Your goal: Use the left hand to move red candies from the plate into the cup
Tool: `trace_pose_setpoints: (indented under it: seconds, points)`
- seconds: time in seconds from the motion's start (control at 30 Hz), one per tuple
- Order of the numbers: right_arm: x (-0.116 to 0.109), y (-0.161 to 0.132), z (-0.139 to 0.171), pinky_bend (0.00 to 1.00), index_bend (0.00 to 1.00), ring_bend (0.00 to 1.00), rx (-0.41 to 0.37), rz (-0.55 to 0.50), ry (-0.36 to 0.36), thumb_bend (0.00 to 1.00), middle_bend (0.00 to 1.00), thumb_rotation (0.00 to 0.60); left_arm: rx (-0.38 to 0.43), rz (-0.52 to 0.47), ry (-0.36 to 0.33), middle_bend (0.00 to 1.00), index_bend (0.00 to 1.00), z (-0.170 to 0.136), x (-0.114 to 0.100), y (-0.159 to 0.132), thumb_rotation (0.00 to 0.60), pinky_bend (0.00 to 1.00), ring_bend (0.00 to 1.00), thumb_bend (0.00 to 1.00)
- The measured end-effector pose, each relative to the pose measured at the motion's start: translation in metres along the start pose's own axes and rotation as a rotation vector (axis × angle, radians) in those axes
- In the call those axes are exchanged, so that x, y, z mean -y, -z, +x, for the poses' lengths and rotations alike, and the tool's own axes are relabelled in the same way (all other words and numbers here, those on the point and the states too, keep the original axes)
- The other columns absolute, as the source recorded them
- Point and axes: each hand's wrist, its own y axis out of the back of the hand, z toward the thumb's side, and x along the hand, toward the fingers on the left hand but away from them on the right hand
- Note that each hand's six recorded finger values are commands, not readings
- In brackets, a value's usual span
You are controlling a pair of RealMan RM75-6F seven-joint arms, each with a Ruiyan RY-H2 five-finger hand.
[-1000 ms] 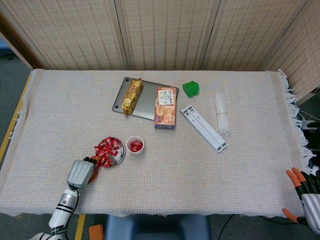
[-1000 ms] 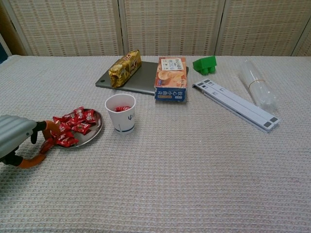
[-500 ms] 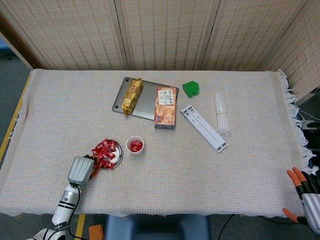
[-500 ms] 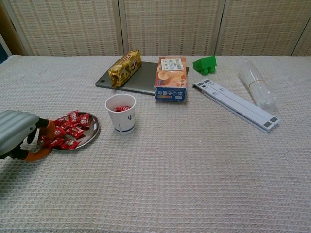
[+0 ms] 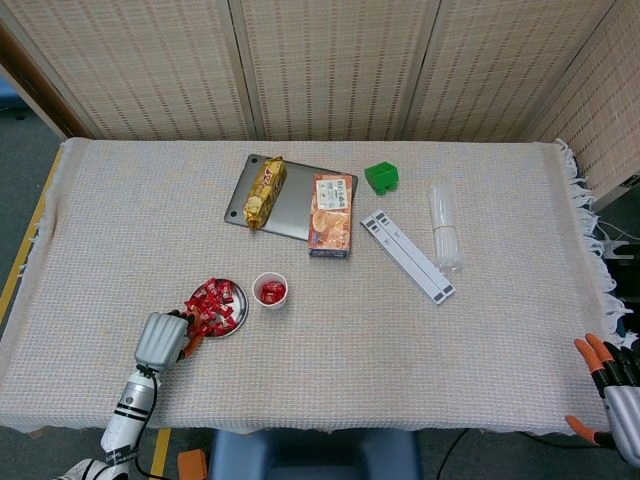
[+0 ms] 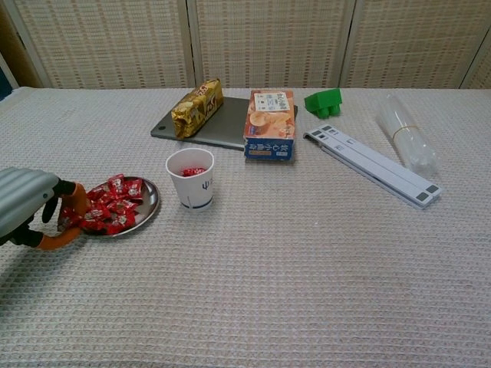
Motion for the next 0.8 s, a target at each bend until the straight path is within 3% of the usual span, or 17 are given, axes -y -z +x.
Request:
trace_pose_setpoints:
  seconds: [0.5, 0.8]
  points:
    - [-0.002, 0.001, 0.0, 0.0, 0.0, 0.0, 0.001, -0.009, 0.007, 0.04, 0.0, 0.6, 0.025, -0.03, -0.05, 0.63, 0.54, 0.012, -0.023, -0.013, 0.6, 1.0, 0.62, 0.38]
    - [-0.003, 0.003, -0.001, 0.0, 0.0, 0.0, 0.007, -0.012, 0.009, 0.04, 0.0, 0.6, 0.04, -0.047, -0.11, 0.64, 0.55, 0.028, -0.051, -0.025, 0.6, 1.0, 0.62, 0.39]
